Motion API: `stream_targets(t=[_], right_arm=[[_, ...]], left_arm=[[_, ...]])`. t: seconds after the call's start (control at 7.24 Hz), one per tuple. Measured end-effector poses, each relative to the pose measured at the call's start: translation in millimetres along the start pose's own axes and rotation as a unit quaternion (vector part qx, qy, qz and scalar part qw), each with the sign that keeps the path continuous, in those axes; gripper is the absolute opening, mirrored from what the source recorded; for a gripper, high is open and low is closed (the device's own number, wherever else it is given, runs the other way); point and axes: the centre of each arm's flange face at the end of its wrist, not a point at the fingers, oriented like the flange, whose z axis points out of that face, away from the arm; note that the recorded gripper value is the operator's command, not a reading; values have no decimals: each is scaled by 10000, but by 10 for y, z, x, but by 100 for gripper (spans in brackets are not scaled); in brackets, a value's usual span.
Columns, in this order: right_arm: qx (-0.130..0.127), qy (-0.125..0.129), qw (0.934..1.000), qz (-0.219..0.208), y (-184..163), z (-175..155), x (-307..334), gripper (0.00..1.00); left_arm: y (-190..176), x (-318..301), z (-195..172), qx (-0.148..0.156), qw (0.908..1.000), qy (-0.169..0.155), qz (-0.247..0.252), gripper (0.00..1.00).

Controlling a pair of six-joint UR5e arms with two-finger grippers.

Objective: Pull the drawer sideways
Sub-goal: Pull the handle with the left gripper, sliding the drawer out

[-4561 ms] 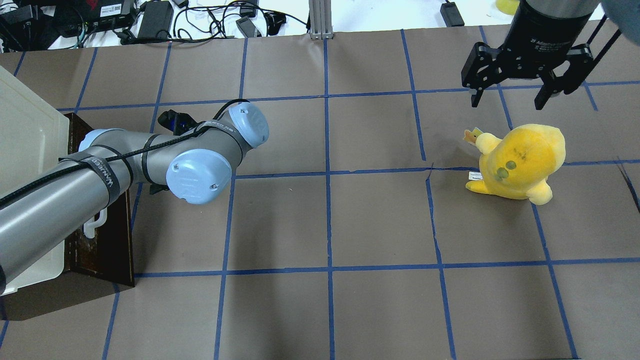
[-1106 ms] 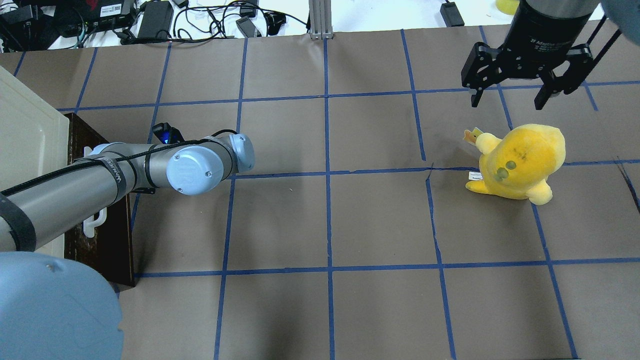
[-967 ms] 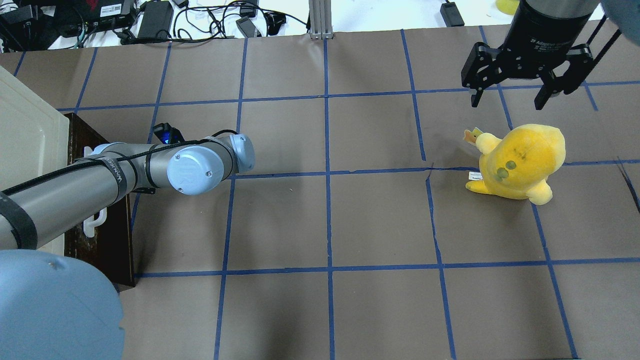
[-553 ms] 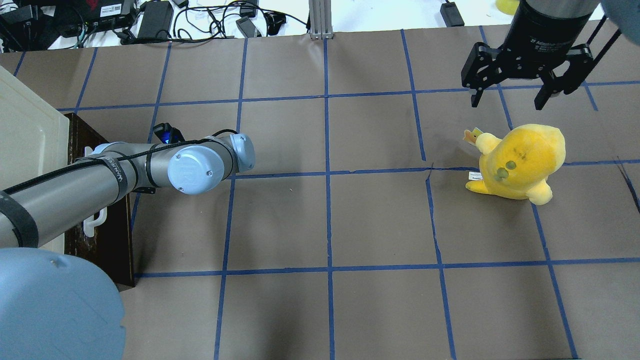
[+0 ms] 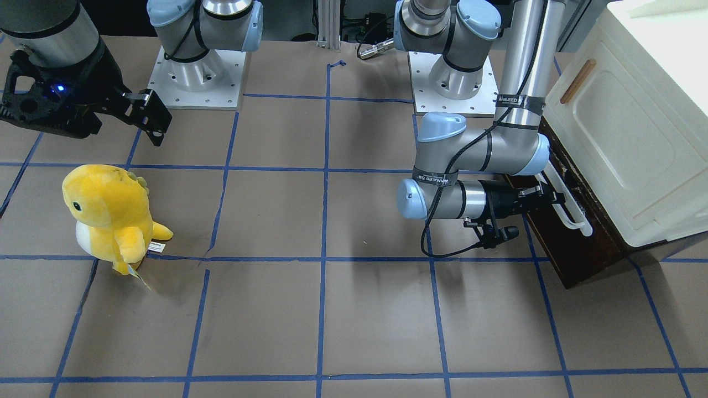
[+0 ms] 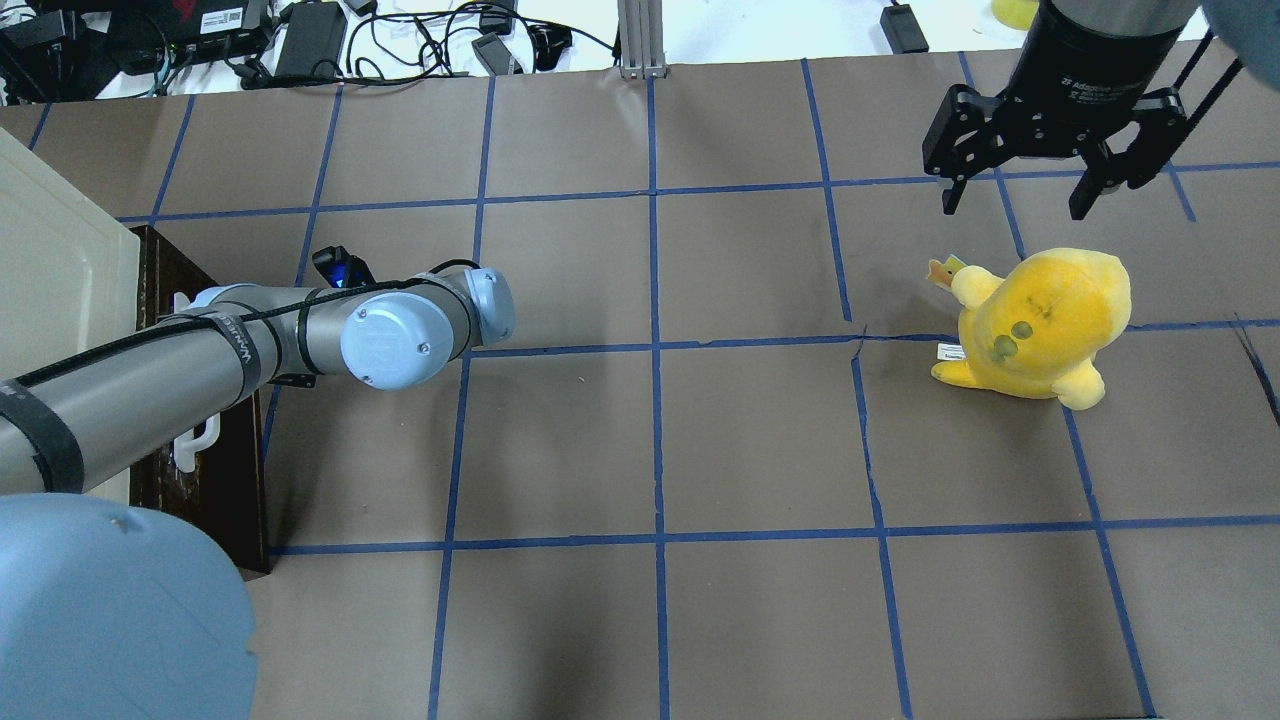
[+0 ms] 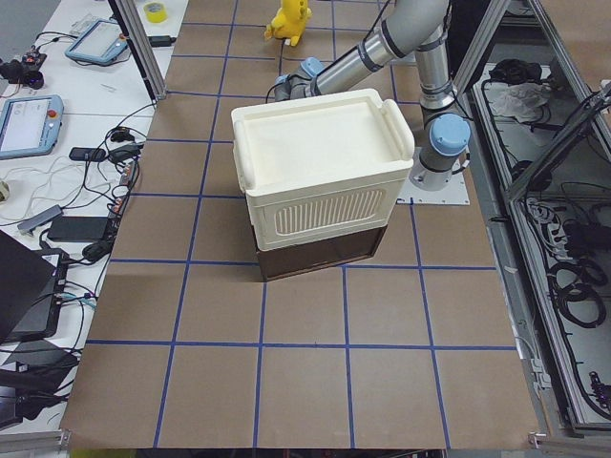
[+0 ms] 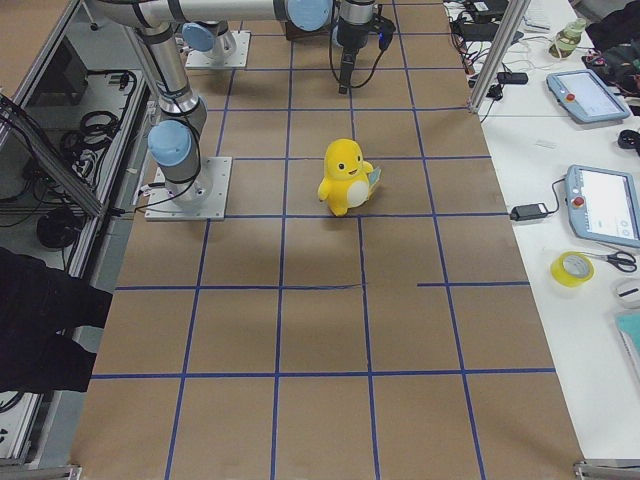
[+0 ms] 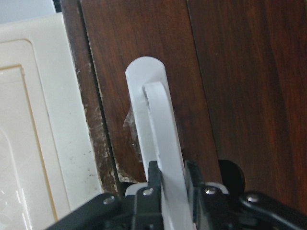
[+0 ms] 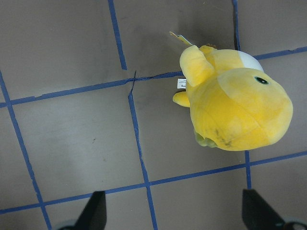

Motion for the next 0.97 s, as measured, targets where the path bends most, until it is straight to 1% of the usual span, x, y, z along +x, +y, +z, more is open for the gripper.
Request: stream_targets(t=[0.55,0.97], right_arm=[[0,0,10000,-2,1,0,-2,100],[-2,0,10000,-2,1,0,-2,100]], left_arm=[[-36,-49,-151,114,9999,15,-11,19],[-29,-47,-191,134,9999,27,-6,19]])
